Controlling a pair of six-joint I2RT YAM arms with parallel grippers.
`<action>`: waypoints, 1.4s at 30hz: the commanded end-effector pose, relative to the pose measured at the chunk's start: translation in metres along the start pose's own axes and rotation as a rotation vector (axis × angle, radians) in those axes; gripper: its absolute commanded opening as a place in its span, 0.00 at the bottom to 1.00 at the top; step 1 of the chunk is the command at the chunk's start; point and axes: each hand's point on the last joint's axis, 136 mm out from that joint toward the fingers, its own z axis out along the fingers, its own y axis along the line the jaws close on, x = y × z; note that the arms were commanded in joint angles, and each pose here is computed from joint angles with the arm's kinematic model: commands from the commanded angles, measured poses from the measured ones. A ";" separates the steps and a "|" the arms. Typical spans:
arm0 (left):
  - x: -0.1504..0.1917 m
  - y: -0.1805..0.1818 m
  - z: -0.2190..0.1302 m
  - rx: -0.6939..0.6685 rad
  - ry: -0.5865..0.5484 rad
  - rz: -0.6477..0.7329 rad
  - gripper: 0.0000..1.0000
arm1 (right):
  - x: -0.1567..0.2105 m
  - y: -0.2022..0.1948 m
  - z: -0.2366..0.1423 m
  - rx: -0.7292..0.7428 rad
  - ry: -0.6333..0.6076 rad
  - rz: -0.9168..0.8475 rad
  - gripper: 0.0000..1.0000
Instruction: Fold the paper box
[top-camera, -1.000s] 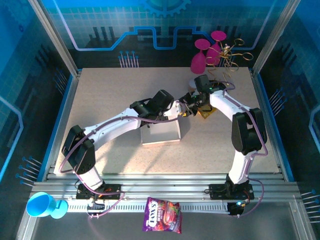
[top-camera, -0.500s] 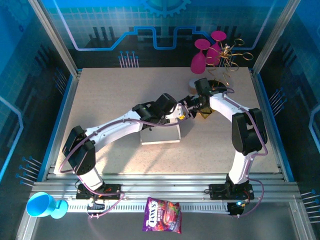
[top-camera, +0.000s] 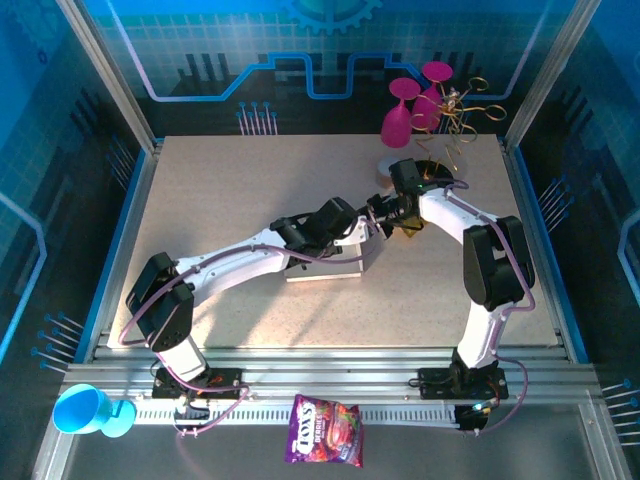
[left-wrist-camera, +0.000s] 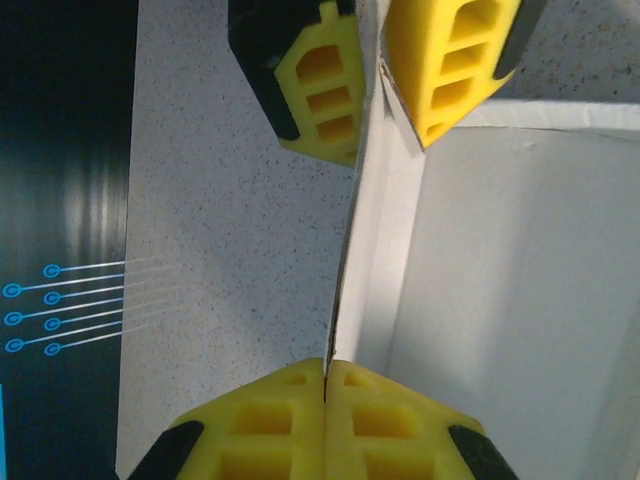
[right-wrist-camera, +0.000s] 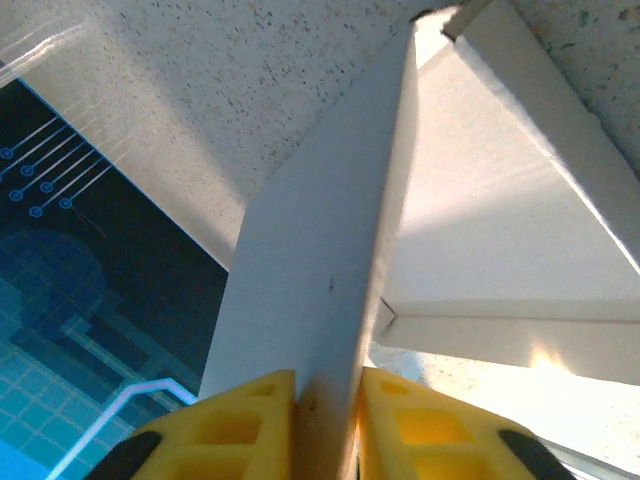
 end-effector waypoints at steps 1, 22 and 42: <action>-0.018 0.017 -0.011 -0.064 -0.082 -0.075 0.00 | 0.024 0.001 -0.001 -0.001 0.057 -0.003 0.14; 0.161 0.066 -0.057 0.408 0.159 -2.182 0.44 | 0.019 0.039 -0.027 -0.144 0.040 0.041 0.00; 0.123 0.033 0.014 0.747 0.229 -2.405 0.45 | 0.016 0.031 -0.019 -0.153 0.039 0.072 0.00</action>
